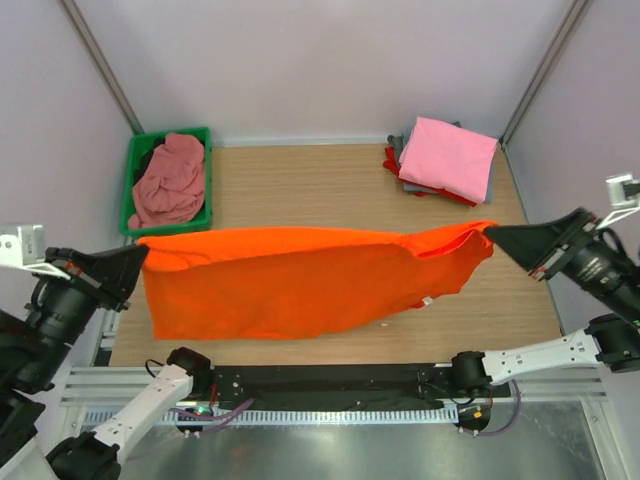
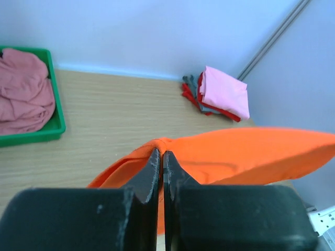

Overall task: Fold and stack the t-shirts
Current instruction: Flatten the tshirt out

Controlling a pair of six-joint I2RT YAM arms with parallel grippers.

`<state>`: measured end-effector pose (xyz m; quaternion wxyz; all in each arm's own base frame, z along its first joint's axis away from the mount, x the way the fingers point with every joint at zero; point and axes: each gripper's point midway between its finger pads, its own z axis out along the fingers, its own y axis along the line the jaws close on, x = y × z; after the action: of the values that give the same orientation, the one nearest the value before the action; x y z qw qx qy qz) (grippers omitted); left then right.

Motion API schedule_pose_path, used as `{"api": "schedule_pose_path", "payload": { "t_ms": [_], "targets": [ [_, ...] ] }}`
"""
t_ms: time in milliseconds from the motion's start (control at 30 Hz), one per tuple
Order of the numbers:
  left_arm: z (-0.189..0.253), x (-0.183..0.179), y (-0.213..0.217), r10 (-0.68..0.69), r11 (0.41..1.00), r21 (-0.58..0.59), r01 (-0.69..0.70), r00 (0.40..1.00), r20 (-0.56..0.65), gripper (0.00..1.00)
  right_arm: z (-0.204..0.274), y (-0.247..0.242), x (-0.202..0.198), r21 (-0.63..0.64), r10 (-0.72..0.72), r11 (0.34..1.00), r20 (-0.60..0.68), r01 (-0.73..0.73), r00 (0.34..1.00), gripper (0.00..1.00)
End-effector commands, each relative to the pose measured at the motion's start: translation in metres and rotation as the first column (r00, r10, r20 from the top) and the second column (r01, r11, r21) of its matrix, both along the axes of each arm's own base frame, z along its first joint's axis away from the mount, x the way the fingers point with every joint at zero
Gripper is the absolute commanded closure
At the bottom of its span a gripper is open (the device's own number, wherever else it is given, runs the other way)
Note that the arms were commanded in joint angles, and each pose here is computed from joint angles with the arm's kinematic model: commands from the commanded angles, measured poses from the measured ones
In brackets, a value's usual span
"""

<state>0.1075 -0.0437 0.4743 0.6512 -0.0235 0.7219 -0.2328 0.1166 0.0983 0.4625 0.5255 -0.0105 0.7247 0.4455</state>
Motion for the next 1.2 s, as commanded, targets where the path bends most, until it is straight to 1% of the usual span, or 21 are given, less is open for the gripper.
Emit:
{"api": "schedule_pose_path", "payload": {
  "t_ms": [0,67,100,133,200,267,333,367,433,633,667,700,767,933,967,1000,1033,1067,1100,1133,1167],
  "targets": [
    [0.008,-0.002,0.004,-0.001,0.999,0.039,0.000,0.999,0.034,1.00,0.052,-0.008,0.013,0.017,-0.069,0.998,0.189,0.067,0.979,0.99],
    [0.005,0.002,0.002,-0.001,0.999,0.044,0.000,1.000,0.025,1.00,0.053,0.006,0.025,-0.146,-0.130,0.974,0.264,0.173,0.956,0.99],
    [0.003,0.005,0.001,0.001,0.999,0.049,-0.002,1.000,0.017,1.00,0.056,-0.013,0.041,-0.225,-0.274,0.913,0.284,0.341,0.919,0.99],
    [-0.002,0.010,0.000,0.007,0.998,0.061,-0.007,1.000,0.006,1.00,0.050,0.019,0.047,-0.373,-0.331,0.808,0.354,0.457,0.875,0.99],
    [-0.005,0.016,0.003,0.034,0.996,0.077,-0.034,0.999,-0.001,1.00,0.060,-0.002,0.055,-0.416,-0.522,0.603,0.440,0.681,0.731,0.99],
    [-0.010,0.025,0.010,0.083,0.991,0.109,-0.081,0.996,-0.019,1.00,0.078,-0.007,0.054,-0.433,-0.551,0.543,0.463,0.719,0.694,0.99],
    [-0.012,0.029,0.014,0.110,0.986,0.132,-0.105,0.994,-0.028,1.00,0.094,-0.010,0.054,-0.386,-0.575,0.614,0.378,0.688,0.726,0.99],
    [-0.012,0.032,0.014,0.116,0.984,0.138,-0.111,0.993,-0.031,1.00,0.100,-0.037,0.055,-0.348,-0.582,0.658,0.329,0.668,0.744,0.99],
    [-0.005,0.032,0.010,0.094,0.988,0.126,-0.092,0.996,-0.007,1.00,0.103,-0.027,0.055,-0.346,-0.520,0.704,0.344,0.620,0.782,0.99],
    [0.013,0.020,0.005,0.033,0.994,0.102,-0.041,0.996,0.083,1.00,0.097,-0.012,0.054,-0.480,-0.387,0.629,0.488,0.611,0.782,0.99],
    [0.013,0.019,0.004,0.028,0.994,0.105,-0.037,0.996,0.090,1.00,0.094,-0.004,0.054,-0.418,-0.443,0.671,0.437,0.613,0.783,0.99],
    [0.011,0.023,0.003,0.025,0.993,0.114,-0.036,0.995,0.093,1.00,0.091,-0.008,0.054,-0.475,-0.409,0.626,0.475,0.618,0.779,0.99],
    [0.004,0.031,0.001,0.035,0.991,0.127,-0.044,0.997,0.073,1.00,0.091,-0.001,0.054,-0.455,-0.411,0.641,0.475,0.618,0.778,0.99],
    [-0.032,0.080,-0.016,0.063,0.979,0.199,-0.048,0.996,-0.068,1.00,0.088,0.018,0.070,-0.507,-0.428,0.516,0.545,0.690,0.721,0.99],
    [-0.035,0.085,-0.019,0.066,0.979,0.198,-0.051,0.995,-0.073,1.00,0.083,0.018,0.080,-0.579,-0.362,0.416,0.603,0.702,0.711,0.99],
    [-0.041,0.093,-0.023,0.065,0.980,0.195,-0.049,0.995,-0.078,1.00,0.074,0.005,0.103,-0.621,-0.410,0.271,0.617,0.736,0.671,0.99],
    [-0.045,0.098,-0.026,0.063,0.980,0.195,-0.045,0.994,-0.088,1.00,0.052,0.032,0.126,-0.680,-0.368,0.191,0.619,0.708,0.694,0.99],
    [-0.048,0.101,-0.028,0.062,0.982,0.185,-0.043,0.993,-0.096,1.00,0.027,0.041,0.142,-0.740,-0.328,0.177,0.577,0.649,0.748,0.99],
    [-0.054,0.105,-0.030,0.062,0.981,0.188,-0.041,0.992,-0.107,1.00,0.009,0.028,0.166,-0.765,-0.388,0.127,0.547,0.631,0.742,0.99],
    [-0.057,0.106,-0.032,0.058,0.982,0.185,-0.037,0.992,-0.111,1.00,-0.001,0.029,0.176,-0.773,-0.392,0.162,0.520,0.614,0.759,0.99],
    [-0.059,0.107,-0.032,0.060,0.982,0.183,-0.039,0.991,-0.115,1.00,-0.005,0.029,0.184,-0.732,-0.449,0.259,0.486,0.630,0.750,0.99]
  ]
}}
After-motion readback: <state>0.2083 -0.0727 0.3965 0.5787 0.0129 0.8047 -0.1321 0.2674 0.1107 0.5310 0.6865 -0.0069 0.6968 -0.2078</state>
